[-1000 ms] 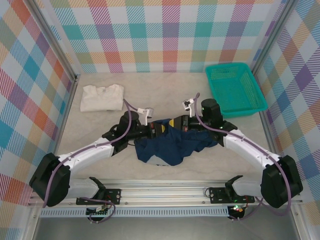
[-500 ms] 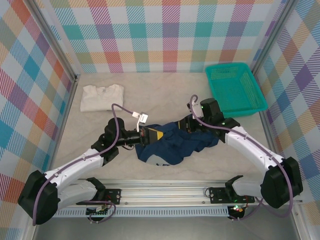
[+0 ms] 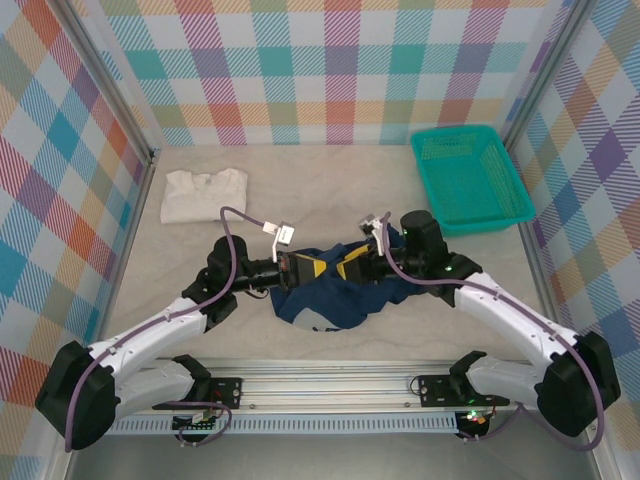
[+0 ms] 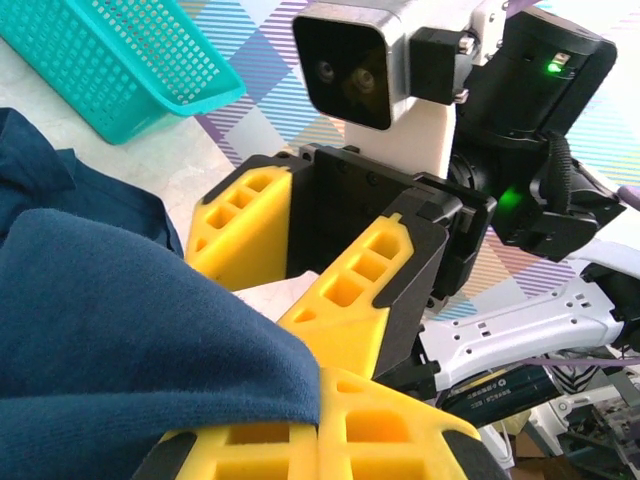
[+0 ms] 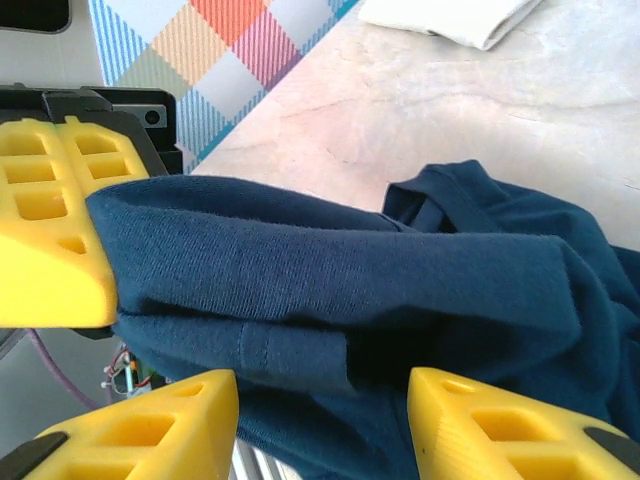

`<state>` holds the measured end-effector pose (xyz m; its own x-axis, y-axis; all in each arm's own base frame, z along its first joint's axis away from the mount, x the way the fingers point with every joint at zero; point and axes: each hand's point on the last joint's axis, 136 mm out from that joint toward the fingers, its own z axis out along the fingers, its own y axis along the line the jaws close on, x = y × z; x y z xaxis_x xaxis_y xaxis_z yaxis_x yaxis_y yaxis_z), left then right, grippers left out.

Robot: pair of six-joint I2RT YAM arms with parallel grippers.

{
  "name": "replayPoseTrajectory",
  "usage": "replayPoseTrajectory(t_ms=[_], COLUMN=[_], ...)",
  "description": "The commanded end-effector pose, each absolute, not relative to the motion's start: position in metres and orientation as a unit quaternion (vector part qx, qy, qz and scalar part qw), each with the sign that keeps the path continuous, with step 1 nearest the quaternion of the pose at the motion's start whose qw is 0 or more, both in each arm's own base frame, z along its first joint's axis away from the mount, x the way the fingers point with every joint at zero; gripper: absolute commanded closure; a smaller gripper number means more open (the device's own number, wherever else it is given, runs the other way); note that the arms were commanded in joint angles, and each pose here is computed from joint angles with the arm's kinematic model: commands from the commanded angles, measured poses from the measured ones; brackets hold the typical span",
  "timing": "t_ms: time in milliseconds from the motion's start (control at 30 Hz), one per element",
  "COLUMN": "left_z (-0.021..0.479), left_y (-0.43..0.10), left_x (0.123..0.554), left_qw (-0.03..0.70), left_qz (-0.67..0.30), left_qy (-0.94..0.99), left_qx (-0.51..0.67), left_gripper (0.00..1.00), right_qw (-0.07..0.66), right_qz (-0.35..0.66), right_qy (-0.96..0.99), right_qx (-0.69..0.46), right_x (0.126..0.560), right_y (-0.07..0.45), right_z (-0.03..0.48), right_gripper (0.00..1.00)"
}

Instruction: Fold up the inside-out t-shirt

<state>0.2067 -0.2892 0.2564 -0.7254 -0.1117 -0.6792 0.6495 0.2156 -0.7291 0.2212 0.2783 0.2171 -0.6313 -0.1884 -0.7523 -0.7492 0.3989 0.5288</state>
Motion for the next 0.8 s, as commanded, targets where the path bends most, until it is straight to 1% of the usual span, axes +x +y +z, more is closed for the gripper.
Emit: replayPoseTrajectory(t_ms=[0,67,133,167,300,333,400,467,500,533,567,600,667,767], left_z=[0.267,0.265,0.265,0.264,0.256,0.254,0.246,0.232,0.224,0.217,0.212,0.211,0.214,0.232], left_y=[-0.284,-0.283,-0.282,-0.282,-0.278,-0.276,-0.272,-0.264,-0.258,-0.252,-0.246,-0.241,-0.233,-0.226], left_x=[0.206,0.206,0.206,0.206,0.212,0.214,0.220,0.230,0.236,0.240,0.243,0.243,0.242,0.232], left_qw=[0.340,0.341,0.344,0.345,0.351,0.354,0.357,0.363,0.368,0.372,0.376,0.382,0.398,0.430], left_qz=[-0.597,-0.594,-0.591,-0.589,-0.572,-0.566,-0.550,-0.511,-0.481,-0.454,-0.427,-0.407,-0.381,-0.377], left_qy=[0.700,0.702,0.704,0.705,0.720,0.724,0.738,0.767,0.785,0.800,0.813,0.819,0.822,0.804], left_qx=[0.194,0.194,0.192,0.192,0.177,0.172,0.159,0.137,0.128,0.123,0.123,0.130,0.144,0.166], left_gripper=[1.00,1.00,1.00,1.00,1.00,1.00,1.00,1.00,0.97,0.87,0.74,0.64,0.52,0.43], right_qw=[0.315,0.313,0.310,0.309,0.322,0.327,0.341,0.350,0.350,0.350,0.349,0.347,0.339,0.331], right_qz=[0.495,0.508,0.515,0.518,0.519,0.517,0.516,0.519,0.523,0.529,0.532,0.531,0.521,0.506], right_qy=[0.738,0.728,0.723,0.720,0.711,0.709,0.702,0.695,0.693,0.687,0.686,0.687,0.694,0.711], right_qx=[-0.333,-0.338,-0.340,-0.343,-0.349,-0.350,-0.353,-0.353,-0.352,-0.354,-0.354,-0.356,-0.363,-0.360], right_x=[0.216,0.214,0.213,0.211,0.205,0.204,0.200,0.198,0.197,0.195,0.194,0.193,0.192,0.197], right_y=[0.291,0.294,0.296,0.296,0.292,0.290,0.287,0.285,0.286,0.288,0.290,0.294,0.300,0.306], right_z=[0.229,0.233,0.235,0.236,0.244,0.247,0.258,0.270,0.277,0.284,0.290,0.293,0.295,0.295], right_gripper=[0.52,0.53,0.61,0.70,0.98,1.00,1.00,1.00,1.00,1.00,1.00,1.00,1.00,1.00])
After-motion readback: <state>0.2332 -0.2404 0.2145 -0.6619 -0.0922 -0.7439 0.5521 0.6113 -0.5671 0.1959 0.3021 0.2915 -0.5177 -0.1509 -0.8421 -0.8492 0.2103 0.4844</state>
